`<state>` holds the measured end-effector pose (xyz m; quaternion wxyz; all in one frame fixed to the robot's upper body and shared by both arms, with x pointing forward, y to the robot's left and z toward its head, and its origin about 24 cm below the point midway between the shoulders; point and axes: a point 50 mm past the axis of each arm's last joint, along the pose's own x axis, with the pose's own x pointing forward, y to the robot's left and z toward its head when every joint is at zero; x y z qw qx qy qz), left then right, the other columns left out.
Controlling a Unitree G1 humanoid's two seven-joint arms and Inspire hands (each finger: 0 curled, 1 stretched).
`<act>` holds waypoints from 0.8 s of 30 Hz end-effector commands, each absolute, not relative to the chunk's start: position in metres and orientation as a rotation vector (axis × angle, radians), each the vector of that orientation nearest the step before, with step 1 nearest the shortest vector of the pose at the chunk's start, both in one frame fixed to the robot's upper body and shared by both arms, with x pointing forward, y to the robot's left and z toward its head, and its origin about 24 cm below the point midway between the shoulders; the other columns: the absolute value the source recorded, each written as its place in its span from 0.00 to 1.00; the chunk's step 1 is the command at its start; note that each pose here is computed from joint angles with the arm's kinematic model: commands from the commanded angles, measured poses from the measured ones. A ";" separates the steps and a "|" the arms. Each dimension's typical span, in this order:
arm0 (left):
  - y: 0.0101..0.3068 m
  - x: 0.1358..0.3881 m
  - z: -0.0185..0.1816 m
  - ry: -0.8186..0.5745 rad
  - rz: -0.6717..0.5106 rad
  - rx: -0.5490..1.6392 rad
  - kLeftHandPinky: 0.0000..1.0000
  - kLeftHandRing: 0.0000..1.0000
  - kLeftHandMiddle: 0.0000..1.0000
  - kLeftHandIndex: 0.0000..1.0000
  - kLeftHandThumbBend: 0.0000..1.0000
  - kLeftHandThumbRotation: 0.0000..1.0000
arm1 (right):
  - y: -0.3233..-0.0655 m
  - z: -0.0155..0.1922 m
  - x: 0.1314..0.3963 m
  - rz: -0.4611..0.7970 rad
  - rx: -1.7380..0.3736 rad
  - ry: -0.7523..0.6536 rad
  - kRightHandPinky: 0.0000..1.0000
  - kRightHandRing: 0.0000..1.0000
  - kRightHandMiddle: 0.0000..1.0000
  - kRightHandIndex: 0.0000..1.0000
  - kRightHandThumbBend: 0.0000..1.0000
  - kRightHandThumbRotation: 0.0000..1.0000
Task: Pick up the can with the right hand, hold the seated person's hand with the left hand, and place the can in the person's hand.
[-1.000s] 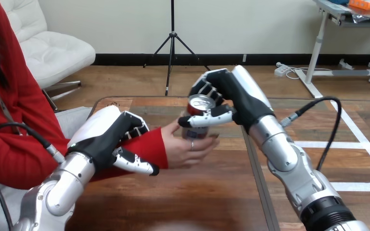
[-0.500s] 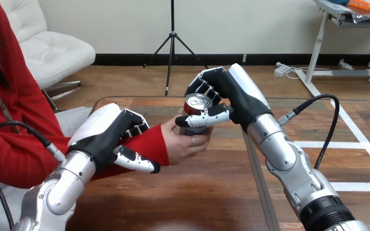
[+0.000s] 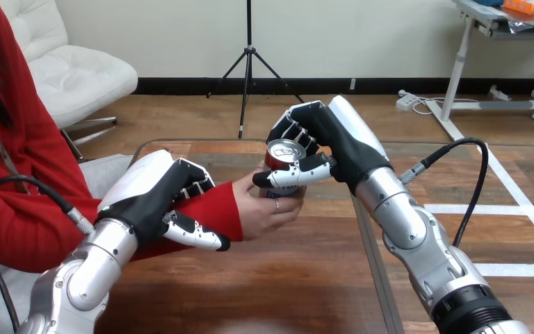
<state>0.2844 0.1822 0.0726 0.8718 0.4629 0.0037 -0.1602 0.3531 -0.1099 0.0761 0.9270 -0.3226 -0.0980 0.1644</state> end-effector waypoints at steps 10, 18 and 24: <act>0.143 0.310 0.183 -0.484 -0.231 0.870 0.25 0.31 0.40 0.42 0.69 0.00 | -0.082 0.110 0.355 0.383 -0.652 -0.377 0.27 0.31 0.36 0.41 0.77 0.00; 0.143 0.309 0.182 -0.486 -0.236 0.865 0.26 0.32 0.41 0.43 0.70 0.00 | -0.084 0.104 0.355 0.385 -0.634 -0.346 0.27 0.31 0.36 0.41 0.77 0.00; 0.144 0.308 0.181 -0.486 -0.255 0.870 0.30 0.37 0.45 0.46 0.73 0.00 | -0.086 0.101 0.355 0.388 -0.644 -0.305 0.31 0.37 0.42 0.45 0.79 0.11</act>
